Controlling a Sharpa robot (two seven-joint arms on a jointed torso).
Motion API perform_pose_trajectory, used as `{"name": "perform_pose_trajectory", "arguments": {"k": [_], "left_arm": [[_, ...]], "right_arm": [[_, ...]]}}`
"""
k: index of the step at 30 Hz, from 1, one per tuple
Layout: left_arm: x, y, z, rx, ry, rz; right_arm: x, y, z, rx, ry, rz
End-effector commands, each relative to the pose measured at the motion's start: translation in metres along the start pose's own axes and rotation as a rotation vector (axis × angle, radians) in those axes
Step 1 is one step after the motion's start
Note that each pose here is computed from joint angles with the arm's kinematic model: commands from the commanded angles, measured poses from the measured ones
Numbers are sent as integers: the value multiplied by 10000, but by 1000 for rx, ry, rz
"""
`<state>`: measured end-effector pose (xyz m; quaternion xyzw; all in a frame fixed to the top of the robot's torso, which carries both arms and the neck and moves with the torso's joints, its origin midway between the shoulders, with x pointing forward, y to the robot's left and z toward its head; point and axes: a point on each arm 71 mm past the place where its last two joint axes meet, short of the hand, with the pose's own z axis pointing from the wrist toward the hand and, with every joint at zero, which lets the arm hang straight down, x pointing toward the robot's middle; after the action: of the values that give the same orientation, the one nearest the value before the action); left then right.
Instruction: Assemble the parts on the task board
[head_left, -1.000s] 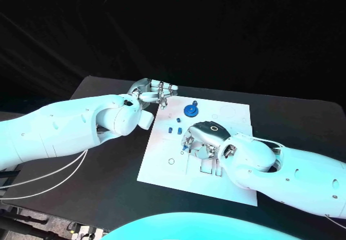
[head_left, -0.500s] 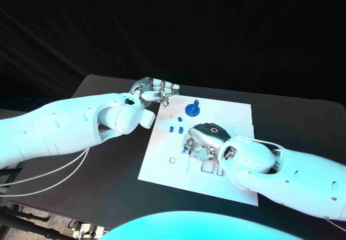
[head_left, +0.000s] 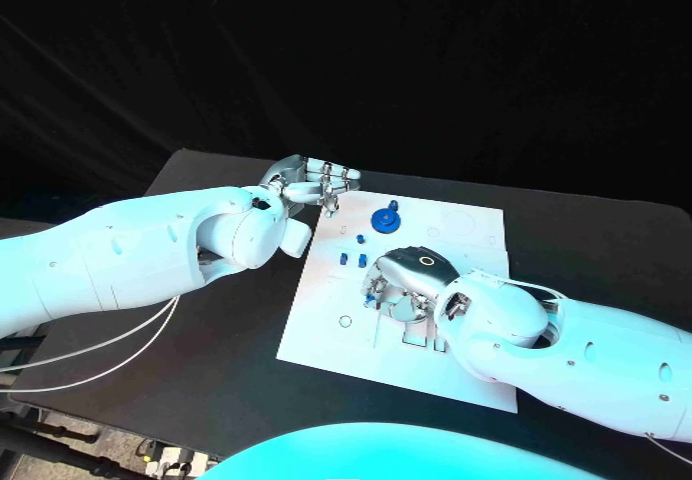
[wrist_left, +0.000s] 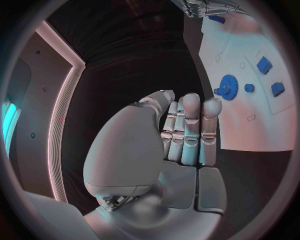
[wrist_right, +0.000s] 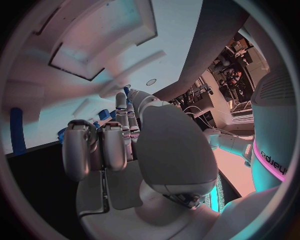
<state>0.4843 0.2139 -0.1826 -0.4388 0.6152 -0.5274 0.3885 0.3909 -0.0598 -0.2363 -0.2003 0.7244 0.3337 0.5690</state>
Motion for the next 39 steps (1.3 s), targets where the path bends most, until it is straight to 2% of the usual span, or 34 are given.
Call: {"name": "perform_pose_trajectory", "arguments": {"k": [1,28,39], "left_arm": [[27,-9,1,1,20,-7],[6,0,9,-5,19,-6],[8,2,11,-6,21,-6]], "right_arm": [[42,6,-3,-6,28,-17],[22,33,-43,-15,-14,-7],[37,5,-39,-5,-3,-11]]}}
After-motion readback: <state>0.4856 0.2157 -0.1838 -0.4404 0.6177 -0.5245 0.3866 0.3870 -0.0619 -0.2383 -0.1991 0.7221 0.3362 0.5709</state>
